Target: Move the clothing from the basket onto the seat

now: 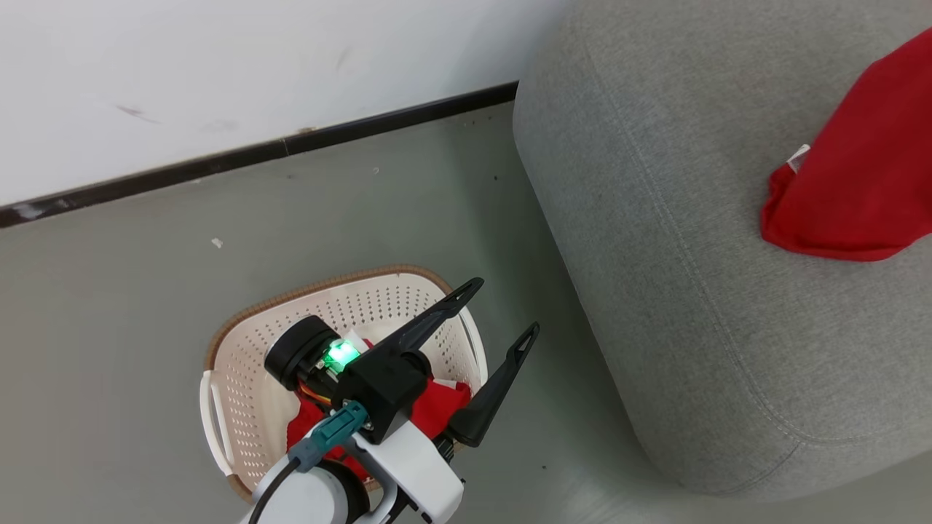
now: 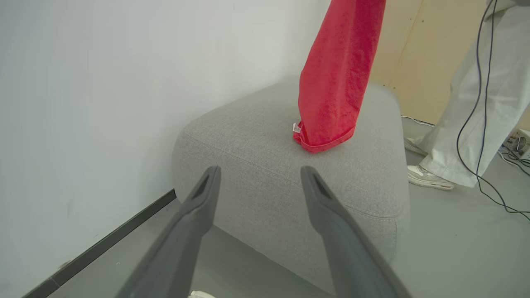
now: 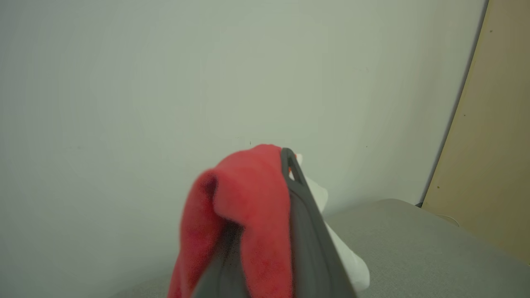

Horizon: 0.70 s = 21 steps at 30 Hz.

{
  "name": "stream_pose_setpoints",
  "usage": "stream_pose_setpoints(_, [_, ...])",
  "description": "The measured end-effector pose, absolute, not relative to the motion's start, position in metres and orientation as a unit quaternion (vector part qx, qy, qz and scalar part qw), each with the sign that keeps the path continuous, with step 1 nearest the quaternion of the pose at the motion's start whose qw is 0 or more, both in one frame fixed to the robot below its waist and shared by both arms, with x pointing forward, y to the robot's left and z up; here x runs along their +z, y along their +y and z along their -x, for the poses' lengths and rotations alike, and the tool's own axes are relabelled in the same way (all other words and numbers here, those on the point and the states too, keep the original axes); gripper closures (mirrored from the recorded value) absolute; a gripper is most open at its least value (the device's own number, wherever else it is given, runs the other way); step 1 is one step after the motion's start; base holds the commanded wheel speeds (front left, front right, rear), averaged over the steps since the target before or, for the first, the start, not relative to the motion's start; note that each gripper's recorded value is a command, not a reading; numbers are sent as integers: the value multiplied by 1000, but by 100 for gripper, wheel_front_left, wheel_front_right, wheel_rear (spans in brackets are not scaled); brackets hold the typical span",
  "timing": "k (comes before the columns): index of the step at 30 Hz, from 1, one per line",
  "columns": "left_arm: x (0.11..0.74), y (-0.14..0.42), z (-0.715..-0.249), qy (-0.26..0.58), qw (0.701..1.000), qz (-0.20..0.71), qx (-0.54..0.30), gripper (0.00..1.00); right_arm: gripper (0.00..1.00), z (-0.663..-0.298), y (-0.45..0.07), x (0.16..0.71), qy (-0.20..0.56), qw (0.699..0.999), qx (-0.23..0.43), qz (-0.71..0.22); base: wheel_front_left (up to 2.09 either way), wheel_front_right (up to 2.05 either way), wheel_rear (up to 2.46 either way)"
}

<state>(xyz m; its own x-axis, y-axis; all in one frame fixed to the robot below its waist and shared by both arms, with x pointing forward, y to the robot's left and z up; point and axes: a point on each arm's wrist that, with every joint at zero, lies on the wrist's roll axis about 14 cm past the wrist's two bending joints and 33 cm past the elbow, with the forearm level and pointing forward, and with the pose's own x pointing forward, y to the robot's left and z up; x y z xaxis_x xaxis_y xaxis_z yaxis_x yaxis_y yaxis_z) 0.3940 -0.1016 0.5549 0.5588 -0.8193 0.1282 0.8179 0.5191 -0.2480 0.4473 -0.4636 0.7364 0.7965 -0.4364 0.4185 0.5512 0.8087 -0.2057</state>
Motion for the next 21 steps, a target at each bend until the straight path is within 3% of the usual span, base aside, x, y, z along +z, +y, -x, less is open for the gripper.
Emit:
stream_pose_setpoints(8, [537,-99,-408,19,871,135,-472,0,100,-469,-451,589,-27,961,-246,121,0,0,0])
stream_pose_setpoints(21, [528,-94,-427,17,874,139,-466,0,100,-471,-390,458,120,972,-172,107,0,0,0])
